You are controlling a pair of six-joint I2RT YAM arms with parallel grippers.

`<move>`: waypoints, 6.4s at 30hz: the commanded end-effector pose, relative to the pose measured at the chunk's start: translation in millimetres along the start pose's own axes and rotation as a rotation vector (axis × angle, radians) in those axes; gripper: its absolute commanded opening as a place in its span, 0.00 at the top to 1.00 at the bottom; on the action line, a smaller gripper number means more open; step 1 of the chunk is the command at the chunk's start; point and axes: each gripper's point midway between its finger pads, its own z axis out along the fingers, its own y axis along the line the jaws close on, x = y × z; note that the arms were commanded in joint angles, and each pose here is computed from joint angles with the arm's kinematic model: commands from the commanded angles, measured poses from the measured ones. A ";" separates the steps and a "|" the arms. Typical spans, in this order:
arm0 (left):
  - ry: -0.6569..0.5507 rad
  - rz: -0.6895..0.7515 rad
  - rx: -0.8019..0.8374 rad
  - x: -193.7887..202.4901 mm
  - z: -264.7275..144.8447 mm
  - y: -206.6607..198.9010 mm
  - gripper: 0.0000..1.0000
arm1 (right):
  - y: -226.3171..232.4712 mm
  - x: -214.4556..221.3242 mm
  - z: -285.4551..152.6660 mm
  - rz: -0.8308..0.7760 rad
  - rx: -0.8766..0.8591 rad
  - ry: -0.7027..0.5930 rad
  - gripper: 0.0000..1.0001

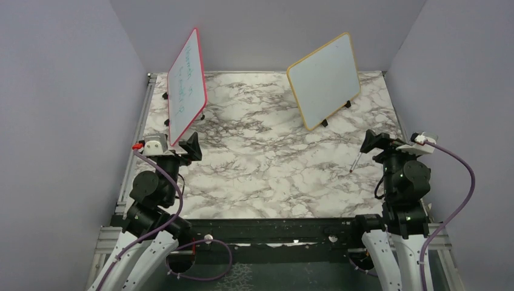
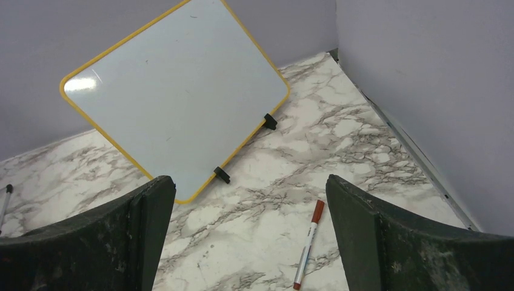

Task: Write a sentence on the whiteboard
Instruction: Move the whiteboard stand to the center of the board.

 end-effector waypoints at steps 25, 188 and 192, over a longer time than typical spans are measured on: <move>0.078 0.009 0.043 10.2 8.2 -13.6 0.01 | 58.8 123.6 52.3 0.103 -0.194 0.619 0.00; 0.039 0.008 0.136 4.8 -1.8 -24.3 0.01 | 182.8 192.2 -44.7 -0.354 -0.116 0.582 0.00; 0.043 0.003 0.135 6.2 -0.6 -25.0 0.01 | 152.6 170.7 -30.7 -0.312 -0.027 0.569 0.00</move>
